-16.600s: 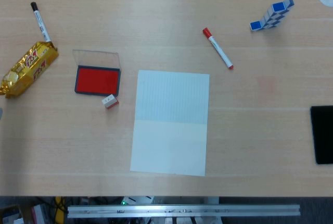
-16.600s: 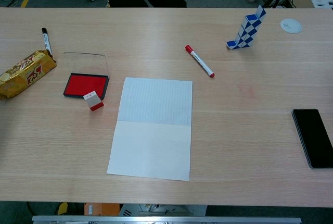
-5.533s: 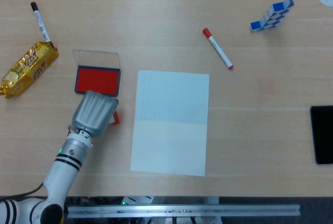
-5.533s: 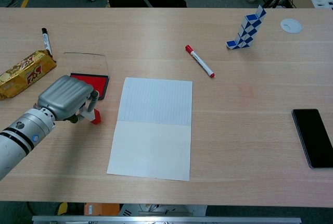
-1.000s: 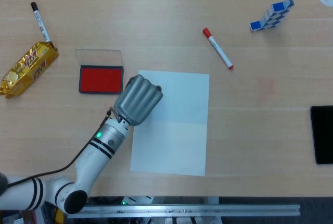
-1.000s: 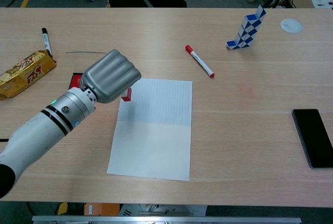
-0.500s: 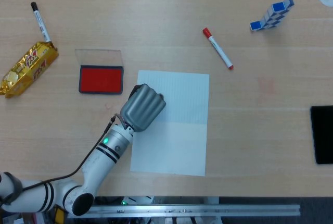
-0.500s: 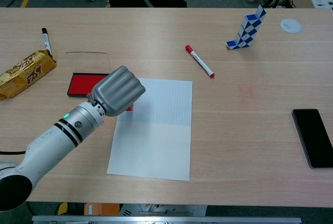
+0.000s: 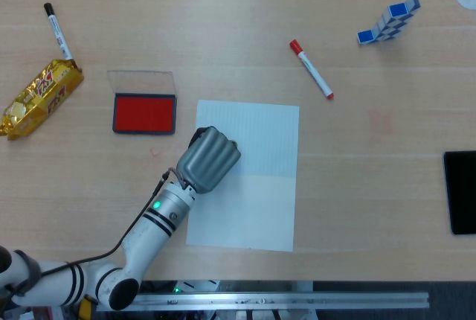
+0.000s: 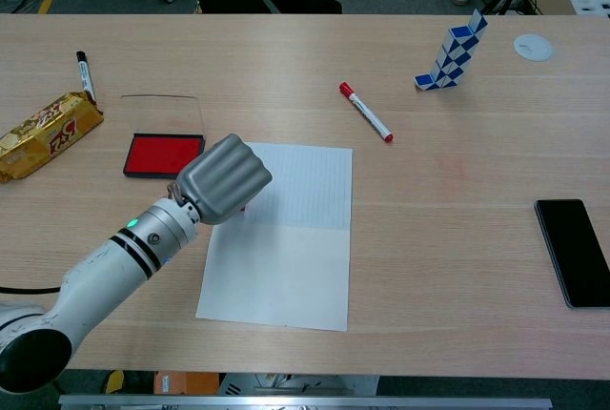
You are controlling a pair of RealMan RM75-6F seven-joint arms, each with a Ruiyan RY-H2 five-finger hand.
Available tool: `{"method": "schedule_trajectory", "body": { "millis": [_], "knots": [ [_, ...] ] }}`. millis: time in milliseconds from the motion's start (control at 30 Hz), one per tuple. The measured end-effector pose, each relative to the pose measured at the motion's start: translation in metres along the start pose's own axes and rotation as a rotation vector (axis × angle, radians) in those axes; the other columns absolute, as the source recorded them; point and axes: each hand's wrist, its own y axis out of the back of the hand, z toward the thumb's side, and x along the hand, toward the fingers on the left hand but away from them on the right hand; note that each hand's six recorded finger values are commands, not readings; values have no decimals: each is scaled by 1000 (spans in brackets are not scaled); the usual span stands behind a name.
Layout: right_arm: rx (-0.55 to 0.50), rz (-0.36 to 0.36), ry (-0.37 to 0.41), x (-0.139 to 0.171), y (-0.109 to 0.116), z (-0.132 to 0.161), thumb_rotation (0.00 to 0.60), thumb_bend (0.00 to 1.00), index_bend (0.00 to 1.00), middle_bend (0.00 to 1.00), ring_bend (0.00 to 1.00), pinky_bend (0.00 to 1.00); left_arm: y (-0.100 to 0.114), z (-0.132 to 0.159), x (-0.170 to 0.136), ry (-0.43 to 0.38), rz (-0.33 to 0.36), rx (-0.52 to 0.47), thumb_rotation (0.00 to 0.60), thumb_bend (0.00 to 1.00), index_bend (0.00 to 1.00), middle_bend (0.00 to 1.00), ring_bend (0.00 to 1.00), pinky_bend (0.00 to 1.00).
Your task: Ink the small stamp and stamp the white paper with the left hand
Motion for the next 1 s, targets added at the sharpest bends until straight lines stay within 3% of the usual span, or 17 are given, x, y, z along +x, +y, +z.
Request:
{"method": "schedule_trajectory", "body": {
  "millis": [1000],
  "knots": [
    [-5, -4, -26, 4, 0, -10, 600, 110, 239, 327, 259, 388, -5, 9, 11, -21, -46, 7, 600, 275, 584, 1000, 1000, 1000]
  ]
}}
